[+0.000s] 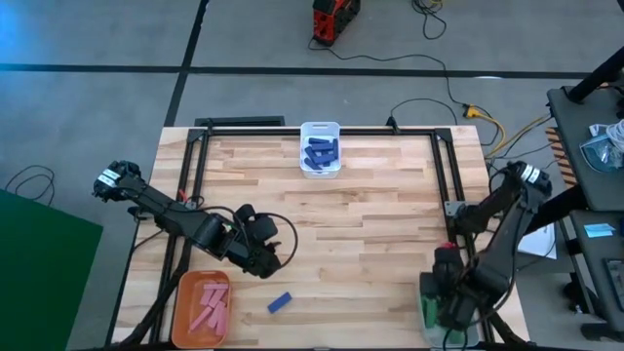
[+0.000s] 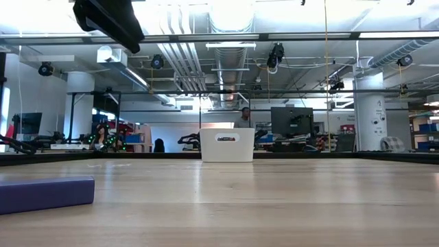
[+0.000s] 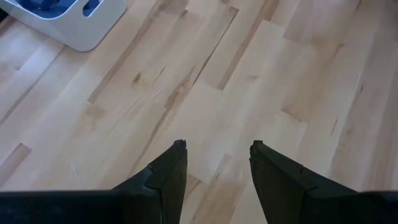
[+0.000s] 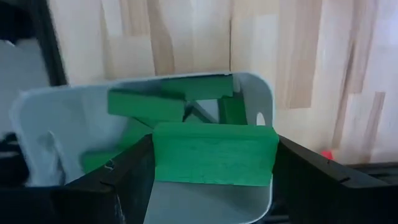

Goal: Sort blocks
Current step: Put the green block into the gray bin, then put the blue block into the white bin, then return to Home Position

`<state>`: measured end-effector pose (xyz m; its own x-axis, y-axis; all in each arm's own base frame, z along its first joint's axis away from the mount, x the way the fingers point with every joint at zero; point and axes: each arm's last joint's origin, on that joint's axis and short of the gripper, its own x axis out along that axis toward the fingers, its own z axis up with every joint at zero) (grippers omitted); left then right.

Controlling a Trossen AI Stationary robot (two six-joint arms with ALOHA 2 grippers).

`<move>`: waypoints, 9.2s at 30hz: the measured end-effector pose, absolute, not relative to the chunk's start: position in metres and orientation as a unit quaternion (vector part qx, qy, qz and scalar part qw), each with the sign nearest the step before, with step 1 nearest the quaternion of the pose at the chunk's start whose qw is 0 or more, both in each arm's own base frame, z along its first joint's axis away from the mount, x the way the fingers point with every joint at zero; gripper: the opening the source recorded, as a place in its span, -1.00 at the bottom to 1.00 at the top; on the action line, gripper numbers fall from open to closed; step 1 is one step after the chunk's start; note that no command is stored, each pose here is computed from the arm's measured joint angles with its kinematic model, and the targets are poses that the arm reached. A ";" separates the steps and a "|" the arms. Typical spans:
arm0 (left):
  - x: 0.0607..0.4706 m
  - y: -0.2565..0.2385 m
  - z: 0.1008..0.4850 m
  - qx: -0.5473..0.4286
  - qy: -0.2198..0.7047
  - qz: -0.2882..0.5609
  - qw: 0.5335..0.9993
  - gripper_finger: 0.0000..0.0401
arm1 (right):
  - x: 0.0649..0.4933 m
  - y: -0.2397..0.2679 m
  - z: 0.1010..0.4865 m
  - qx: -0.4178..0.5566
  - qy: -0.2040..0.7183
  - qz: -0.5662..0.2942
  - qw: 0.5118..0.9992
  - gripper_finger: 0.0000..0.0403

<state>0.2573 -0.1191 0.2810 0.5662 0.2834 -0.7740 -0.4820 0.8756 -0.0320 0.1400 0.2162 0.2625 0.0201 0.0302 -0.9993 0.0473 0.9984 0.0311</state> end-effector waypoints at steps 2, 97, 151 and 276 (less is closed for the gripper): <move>0.258 -0.120 0.282 -0.124 0.407 0.217 0.878 -0.24 | 0.136 0.220 0.255 0.010 0.702 0.004 0.712 0.34; 0.289 -0.215 0.181 -0.277 0.575 0.160 0.753 0.18 | 0.226 0.089 0.326 0.271 0.462 -0.239 0.810 0.76; 0.314 -0.202 0.265 -0.022 0.448 0.132 0.884 -0.63 | 0.255 0.095 0.338 0.402 0.352 -0.177 0.827 0.68; 0.171 0.117 0.369 -0.027 0.225 0.412 0.882 -0.16 | 0.412 -0.214 0.265 0.194 0.454 -0.260 0.830 -0.15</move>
<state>0.1706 0.1168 0.3688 0.5583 0.7155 -0.4200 -0.7398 0.6585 0.1384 0.4124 -0.2142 0.2649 0.4529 -0.2551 -0.8543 0.6078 0.7894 0.0865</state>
